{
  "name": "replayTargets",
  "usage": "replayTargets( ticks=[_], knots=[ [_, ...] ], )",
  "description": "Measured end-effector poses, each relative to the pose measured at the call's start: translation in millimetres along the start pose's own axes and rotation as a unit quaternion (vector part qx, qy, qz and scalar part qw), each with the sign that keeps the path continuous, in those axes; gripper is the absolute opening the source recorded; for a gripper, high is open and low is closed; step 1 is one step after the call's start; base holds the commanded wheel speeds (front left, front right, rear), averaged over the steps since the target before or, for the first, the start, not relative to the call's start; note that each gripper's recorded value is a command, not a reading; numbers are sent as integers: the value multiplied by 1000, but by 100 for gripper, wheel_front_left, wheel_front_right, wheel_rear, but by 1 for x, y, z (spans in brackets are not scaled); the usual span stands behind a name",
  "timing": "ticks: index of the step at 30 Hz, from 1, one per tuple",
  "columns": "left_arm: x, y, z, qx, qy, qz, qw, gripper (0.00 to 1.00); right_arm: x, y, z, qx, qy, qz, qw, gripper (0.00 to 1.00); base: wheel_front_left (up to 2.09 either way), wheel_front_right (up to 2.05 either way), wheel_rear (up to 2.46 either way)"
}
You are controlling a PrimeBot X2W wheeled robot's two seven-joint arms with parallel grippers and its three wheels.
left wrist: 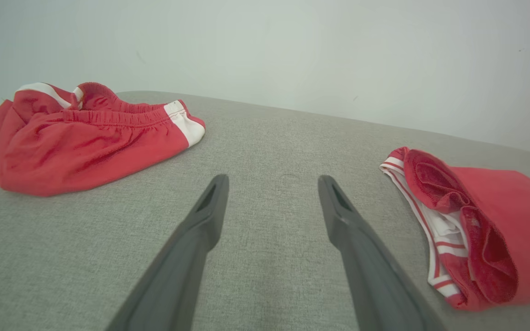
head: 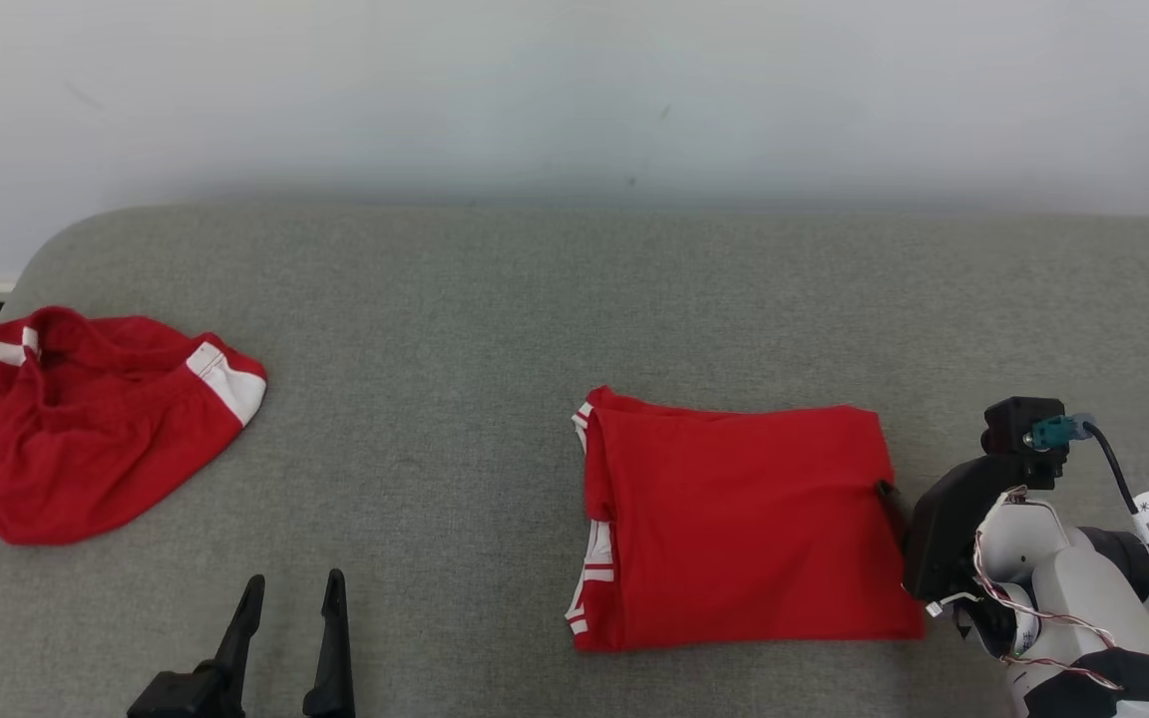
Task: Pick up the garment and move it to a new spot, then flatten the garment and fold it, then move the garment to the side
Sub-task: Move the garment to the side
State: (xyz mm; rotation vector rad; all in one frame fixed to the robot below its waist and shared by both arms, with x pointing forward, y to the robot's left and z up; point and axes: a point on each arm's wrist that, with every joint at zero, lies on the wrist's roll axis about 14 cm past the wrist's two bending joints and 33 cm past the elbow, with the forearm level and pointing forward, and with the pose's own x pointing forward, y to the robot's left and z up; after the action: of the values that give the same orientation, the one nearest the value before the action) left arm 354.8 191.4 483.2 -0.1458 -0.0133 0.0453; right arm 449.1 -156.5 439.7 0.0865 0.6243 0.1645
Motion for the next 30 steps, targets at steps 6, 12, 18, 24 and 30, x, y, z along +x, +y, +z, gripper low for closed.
replayTargets(
  ticks=[6, 12, 18, 24, 30],
  knots=[
    [1, 14, -5, 0, 8, 25, 1000, 100, 22, 14, -44, 2, 114, 10, 993, 100, 0, 0, 0],
    [0, 21, -10, -1, 17, 38, 999, 100, 29, 17, -63, -14, 180, 11, 983, 95, 0, 0, 0],
    [9, 13, -9, -2, 14, 27, 1000, 100, 31, 11, -57, -57, 177, 5, 983, 0, 0, 0, 0],
    [25, 2, 3, -2, -7, 11, 1000, 100, 29, -15, -38, -121, 155, -21, 980, 0, 0, 0, 0],
    [48, -19, 13, 0, -29, -22, 999, 100, 24, -48, 2, -185, 107, -54, 975, 0, 0, 0, 0]
  ],
)
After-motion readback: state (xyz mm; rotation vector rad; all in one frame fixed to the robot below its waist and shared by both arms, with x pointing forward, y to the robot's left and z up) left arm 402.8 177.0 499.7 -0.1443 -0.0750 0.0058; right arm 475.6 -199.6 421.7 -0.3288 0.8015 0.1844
